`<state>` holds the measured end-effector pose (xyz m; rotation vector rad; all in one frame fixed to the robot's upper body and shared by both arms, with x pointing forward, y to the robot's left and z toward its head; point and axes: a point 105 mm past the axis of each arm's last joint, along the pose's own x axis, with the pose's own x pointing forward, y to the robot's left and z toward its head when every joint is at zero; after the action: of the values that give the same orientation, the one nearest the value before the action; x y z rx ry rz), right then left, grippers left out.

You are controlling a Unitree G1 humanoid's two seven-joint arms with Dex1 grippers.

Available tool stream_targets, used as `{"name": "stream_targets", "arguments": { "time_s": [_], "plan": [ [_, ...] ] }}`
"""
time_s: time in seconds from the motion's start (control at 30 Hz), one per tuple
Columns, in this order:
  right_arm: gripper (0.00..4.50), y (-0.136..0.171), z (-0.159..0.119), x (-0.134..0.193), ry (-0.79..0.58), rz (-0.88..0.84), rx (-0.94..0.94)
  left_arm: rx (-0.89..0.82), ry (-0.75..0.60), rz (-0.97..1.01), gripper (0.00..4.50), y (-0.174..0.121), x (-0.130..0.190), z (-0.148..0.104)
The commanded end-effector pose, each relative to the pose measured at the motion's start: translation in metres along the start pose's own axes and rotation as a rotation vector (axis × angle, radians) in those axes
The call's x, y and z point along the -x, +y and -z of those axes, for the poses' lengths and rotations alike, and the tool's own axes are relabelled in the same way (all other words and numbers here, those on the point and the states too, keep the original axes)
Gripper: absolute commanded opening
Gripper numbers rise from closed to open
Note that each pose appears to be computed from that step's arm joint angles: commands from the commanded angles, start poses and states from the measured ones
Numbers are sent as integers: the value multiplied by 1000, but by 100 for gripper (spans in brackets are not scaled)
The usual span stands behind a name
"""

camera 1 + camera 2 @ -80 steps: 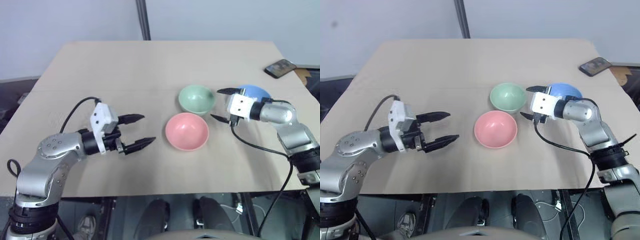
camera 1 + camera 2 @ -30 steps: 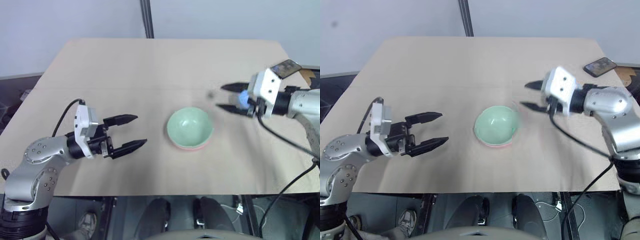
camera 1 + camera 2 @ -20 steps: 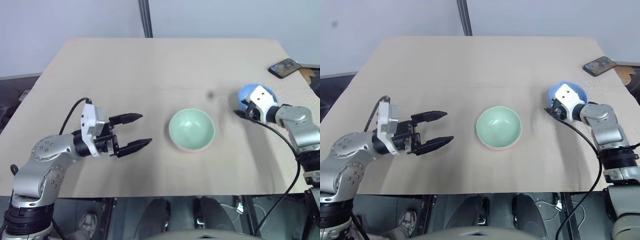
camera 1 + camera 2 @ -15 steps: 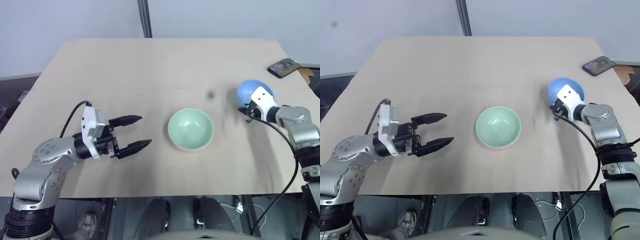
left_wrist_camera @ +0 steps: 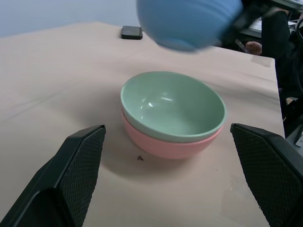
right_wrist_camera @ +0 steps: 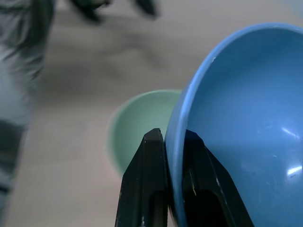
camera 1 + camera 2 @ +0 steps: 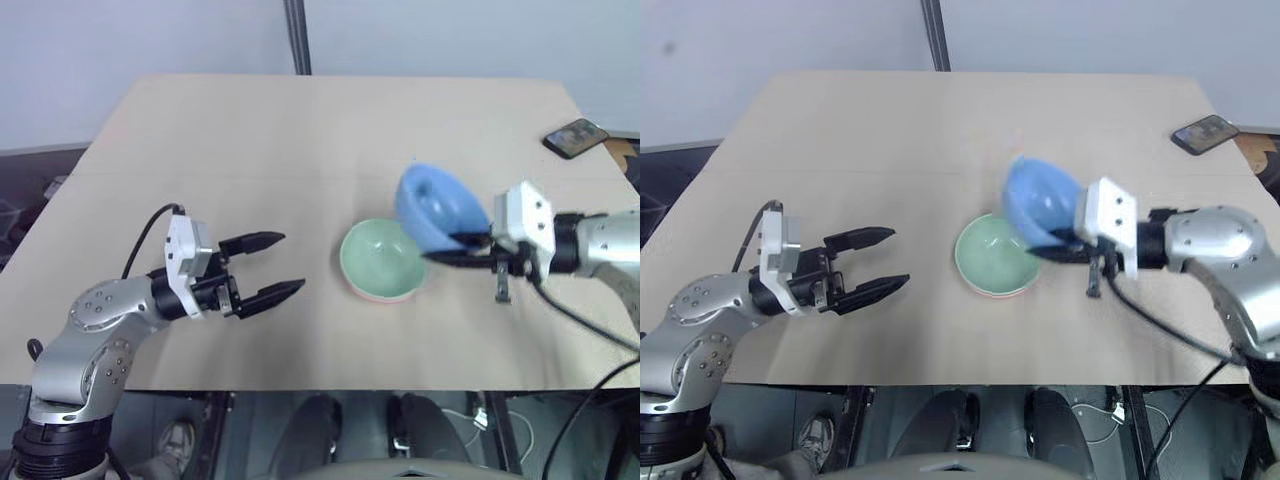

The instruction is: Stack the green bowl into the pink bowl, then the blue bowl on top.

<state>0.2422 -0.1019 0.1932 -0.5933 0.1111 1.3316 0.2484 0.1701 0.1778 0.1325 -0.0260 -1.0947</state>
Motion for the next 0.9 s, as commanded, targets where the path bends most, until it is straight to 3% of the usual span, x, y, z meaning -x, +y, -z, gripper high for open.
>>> {"name": "stream_targets", "arguments": {
  "time_s": [0.03,0.07,0.17,0.27,0.4,0.5,0.63,0.73,0.9],
  "plan": [
    [7,5,2,-22,14,14,27,-45,-18,-4,450,2,-3,-9],
    [7,4,4,-29,17,18,23,-46,-18,-4,450,2,-4,-9],
    [118,1,12,-40,38,36,40,-50,-18,-9,450,1,-4,-9],
    [259,-4,4,-39,11,71,55,-50,-14,-20,450,3,-4,-8],
    [445,-17,-25,-23,-139,182,-1,-48,-5,-22,450,0,-4,-5],
    [445,-27,-35,6,-231,280,-77,-39,16,-22,450,-3,-3,1],
    [445,-30,-21,32,-233,357,-183,-8,30,-2,450,-8,1,5],
    [445,-33,6,56,-170,496,-235,-36,35,-35,450,-7,2,5],
    [445,-11,54,87,-30,539,-329,-40,66,-57,450,-13,9,11]
  ]
}}
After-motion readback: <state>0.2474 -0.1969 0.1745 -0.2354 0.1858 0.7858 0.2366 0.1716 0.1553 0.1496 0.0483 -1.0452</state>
